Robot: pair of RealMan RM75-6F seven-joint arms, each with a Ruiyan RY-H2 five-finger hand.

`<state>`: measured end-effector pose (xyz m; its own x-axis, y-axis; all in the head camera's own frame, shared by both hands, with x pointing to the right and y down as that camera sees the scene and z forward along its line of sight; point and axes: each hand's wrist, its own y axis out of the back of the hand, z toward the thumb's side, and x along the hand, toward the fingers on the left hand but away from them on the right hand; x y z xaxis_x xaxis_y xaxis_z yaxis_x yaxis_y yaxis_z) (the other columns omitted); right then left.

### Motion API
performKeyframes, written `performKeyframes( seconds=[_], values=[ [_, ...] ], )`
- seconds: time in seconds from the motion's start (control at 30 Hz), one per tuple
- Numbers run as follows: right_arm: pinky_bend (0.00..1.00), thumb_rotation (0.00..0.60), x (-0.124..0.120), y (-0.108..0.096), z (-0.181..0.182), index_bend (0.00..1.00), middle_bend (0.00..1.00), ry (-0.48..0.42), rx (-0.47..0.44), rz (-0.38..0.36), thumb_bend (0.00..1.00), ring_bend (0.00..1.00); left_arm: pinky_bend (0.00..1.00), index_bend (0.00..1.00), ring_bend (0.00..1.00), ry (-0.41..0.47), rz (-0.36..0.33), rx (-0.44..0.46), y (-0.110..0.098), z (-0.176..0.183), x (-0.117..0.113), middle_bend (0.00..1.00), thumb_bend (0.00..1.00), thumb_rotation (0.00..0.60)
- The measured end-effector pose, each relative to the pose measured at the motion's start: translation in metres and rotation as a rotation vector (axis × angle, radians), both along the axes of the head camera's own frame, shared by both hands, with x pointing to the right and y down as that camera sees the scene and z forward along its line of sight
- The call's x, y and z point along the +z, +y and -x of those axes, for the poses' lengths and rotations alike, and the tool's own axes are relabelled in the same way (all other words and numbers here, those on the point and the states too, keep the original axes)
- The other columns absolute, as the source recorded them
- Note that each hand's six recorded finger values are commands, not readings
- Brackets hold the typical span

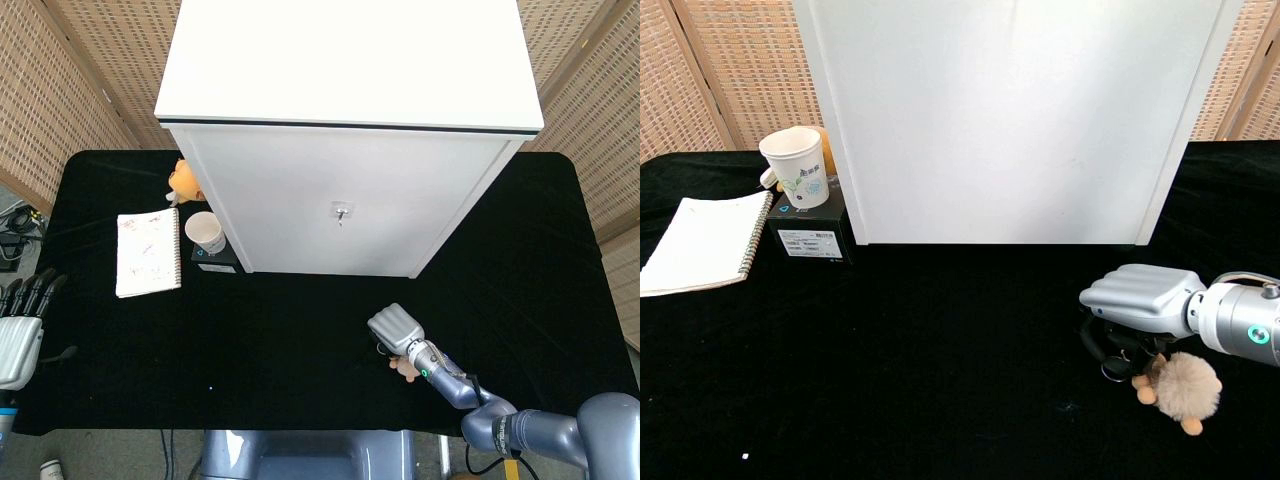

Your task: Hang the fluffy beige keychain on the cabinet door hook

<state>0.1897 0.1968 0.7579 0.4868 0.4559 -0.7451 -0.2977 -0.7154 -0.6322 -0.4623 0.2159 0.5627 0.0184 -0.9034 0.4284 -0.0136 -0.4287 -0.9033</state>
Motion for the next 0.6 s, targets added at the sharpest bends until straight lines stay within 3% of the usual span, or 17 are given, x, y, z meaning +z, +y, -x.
performKeyframes(
  seconds=[0.4, 0.6],
  values=[
    [1.00, 0.600, -0.030, -0.010, 0.002, 0.69, 0.93, -0.133, 0.023, -0.082, 0.60, 0.94, 0.00, 0.00, 0.00, 0.011, -0.001, 0.002, 0.001, -0.001, -0.002, 0.00, 0.00, 0.600],
    [1.00, 0.600, -0.063, -0.016, -0.001, 0.70, 0.93, -0.236, 0.008, -0.170, 0.60, 0.94, 0.00, 0.00, 0.00, 0.031, 0.005, 0.003, 0.002, -0.002, -0.004, 0.00, 0.00, 0.600]
  ],
)
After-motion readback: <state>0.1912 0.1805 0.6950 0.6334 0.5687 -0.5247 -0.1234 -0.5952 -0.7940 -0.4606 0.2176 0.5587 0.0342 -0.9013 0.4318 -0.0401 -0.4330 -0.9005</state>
